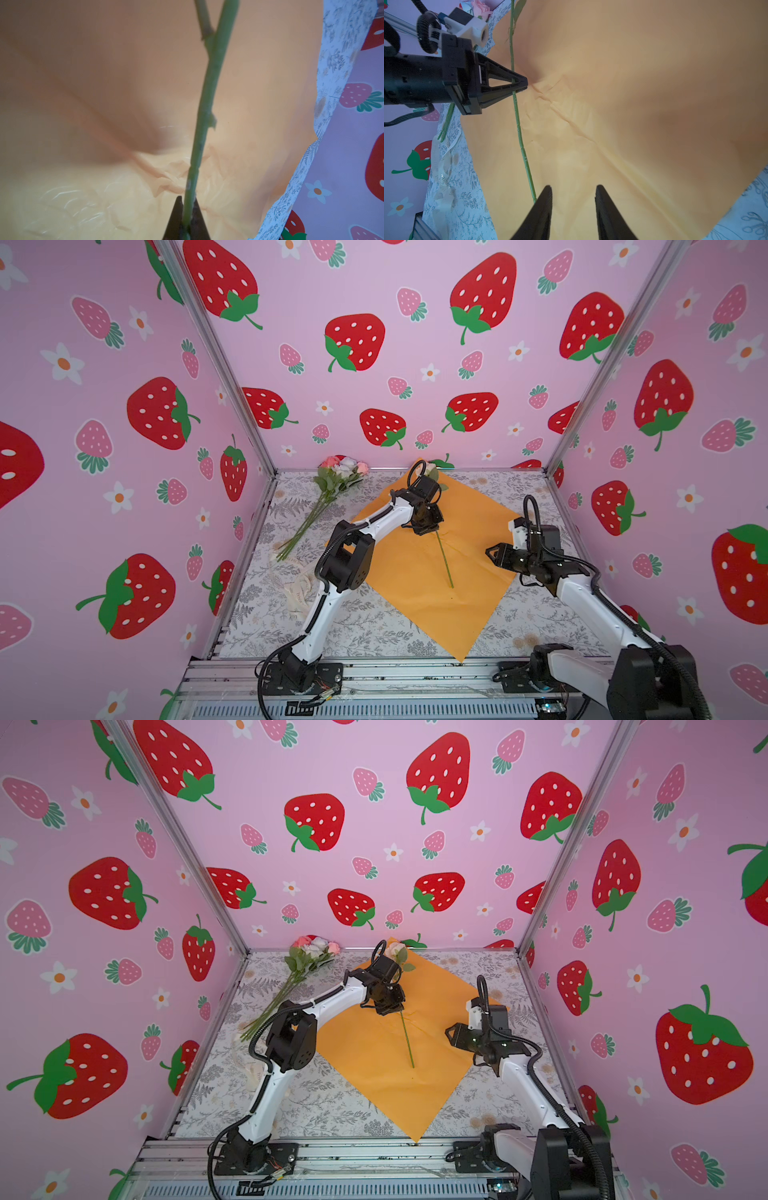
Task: Tie the bouquet of fake flowers
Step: 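Grasp one rose stem with the left gripper and carry it onto the sheet, then lay the rose on the sheet center, open left gripper, withdraw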
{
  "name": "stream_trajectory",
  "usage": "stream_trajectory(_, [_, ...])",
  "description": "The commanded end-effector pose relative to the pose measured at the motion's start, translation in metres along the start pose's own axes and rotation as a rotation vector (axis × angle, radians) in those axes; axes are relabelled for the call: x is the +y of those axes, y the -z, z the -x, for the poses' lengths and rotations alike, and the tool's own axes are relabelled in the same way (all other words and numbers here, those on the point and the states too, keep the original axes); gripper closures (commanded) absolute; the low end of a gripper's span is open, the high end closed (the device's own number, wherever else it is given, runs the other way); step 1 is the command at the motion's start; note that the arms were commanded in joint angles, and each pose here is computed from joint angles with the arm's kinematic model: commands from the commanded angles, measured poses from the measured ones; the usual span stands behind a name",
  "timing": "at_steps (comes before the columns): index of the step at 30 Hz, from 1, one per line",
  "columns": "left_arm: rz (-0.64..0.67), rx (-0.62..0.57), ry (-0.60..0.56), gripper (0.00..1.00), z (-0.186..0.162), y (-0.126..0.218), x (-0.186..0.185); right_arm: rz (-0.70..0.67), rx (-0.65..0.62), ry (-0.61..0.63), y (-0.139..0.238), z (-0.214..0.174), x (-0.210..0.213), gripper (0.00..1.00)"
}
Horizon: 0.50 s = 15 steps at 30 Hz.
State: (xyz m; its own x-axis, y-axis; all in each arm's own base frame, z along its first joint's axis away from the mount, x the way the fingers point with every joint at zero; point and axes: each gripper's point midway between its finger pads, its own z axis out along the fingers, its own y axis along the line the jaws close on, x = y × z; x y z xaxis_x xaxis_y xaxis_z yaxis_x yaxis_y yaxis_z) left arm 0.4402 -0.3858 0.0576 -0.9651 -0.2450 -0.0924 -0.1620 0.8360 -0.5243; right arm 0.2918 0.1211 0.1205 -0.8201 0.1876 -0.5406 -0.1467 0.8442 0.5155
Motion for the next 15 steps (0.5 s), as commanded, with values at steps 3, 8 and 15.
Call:
stream_trajectory(3, [0.074, 0.019, -0.016, 0.97, -0.011, -0.005, -0.005, 0.008, 0.032, -0.003, -0.002, -0.008, 0.000, 0.62])
stream_trajectory(8, [0.081, 0.026, -0.007, 0.96, -0.017, -0.014, -0.006, 0.005, 0.037, -0.004, -0.003, -0.010, -0.001, 0.62])
stream_trajectory(15, [0.096, 0.021, -0.009, 0.90, -0.014, -0.020, -0.004, 0.007, 0.042, -0.002, -0.003, -0.011, -0.001, 0.62])
